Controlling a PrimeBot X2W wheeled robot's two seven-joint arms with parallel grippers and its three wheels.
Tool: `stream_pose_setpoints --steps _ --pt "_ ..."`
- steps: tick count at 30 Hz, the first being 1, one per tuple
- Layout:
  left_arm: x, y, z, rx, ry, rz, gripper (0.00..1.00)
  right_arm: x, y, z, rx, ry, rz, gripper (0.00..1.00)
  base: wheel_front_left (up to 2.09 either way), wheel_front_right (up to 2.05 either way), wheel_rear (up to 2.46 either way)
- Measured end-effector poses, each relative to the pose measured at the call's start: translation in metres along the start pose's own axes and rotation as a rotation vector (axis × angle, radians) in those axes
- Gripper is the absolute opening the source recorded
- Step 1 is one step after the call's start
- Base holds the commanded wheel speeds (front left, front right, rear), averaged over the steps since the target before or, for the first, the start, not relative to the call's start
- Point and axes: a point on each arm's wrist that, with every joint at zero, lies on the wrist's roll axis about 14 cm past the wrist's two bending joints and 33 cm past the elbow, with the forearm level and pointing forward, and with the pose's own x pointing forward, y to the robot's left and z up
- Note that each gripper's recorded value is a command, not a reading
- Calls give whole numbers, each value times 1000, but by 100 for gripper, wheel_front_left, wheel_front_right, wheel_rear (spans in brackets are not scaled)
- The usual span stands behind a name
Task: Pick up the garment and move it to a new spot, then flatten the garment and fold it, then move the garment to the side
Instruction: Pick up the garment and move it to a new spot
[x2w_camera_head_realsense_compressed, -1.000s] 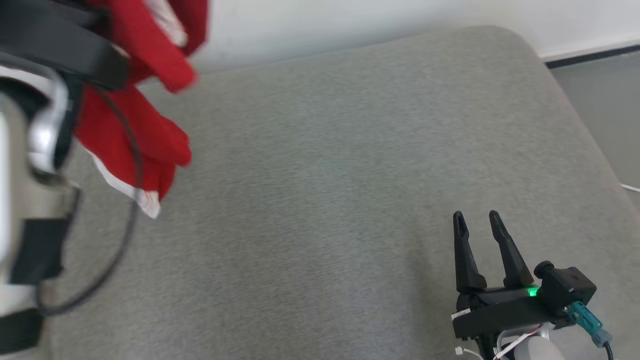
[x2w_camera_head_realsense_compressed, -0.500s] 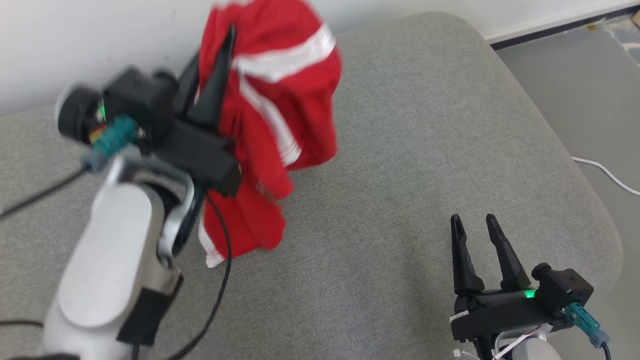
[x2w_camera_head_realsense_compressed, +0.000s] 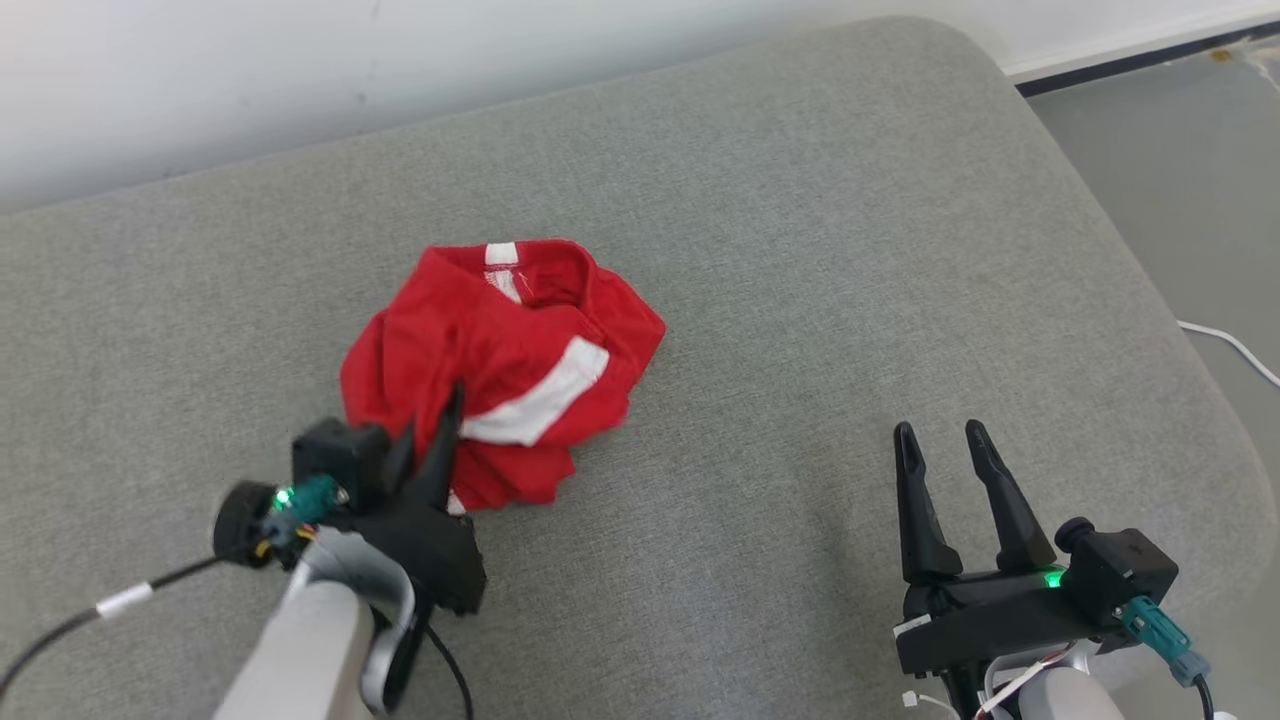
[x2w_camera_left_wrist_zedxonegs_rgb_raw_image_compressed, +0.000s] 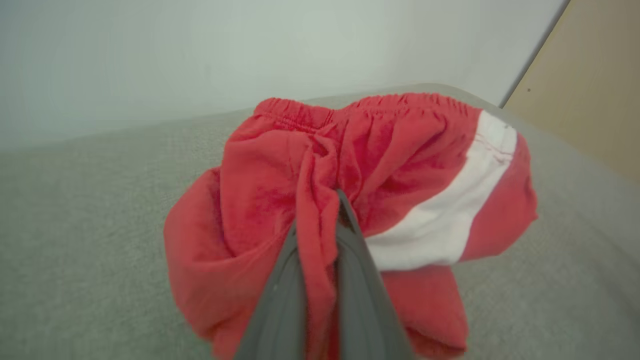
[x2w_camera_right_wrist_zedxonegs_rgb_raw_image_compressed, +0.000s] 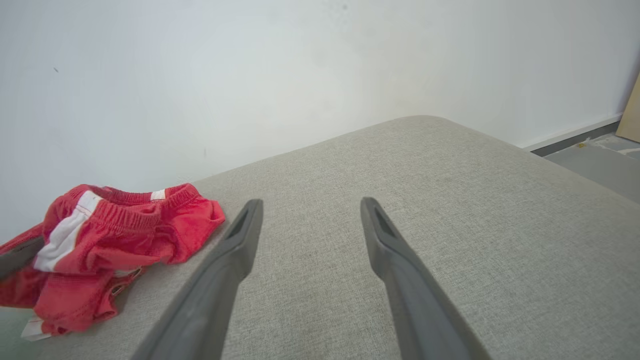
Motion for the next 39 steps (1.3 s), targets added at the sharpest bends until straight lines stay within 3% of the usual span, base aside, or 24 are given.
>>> stream_pose_setpoints --steps 3,4,5,13,21,31,39 --pt "-5 -2 -15 -32 26 8 0 2 4 -1 -4 2 13 100 0 0 0" --pt "-6 -2 -16 -38 22 13 9 2 5 -1 -3 2 18 100 0 0 0" --pt "-6 -3 -14 -41 8 15 100 3 7 -2 -1 3 23 100 0 0 0" --pt "-9 -7 41 -42 -180 18 100 2 24 -1 8 -2 75 100 0 0 0" --pt "-42 28 101 42 -355 132 100 1 38 6 3 -26 119 100 0 0 0" --pt "-116 78 101 95 -398 342 100 -4 44 10 -1 -40 138 100 0 0 0" --pt "-161 90 71 71 -359 469 100 -3 48 7 -8 -34 151 100 0 0 0"
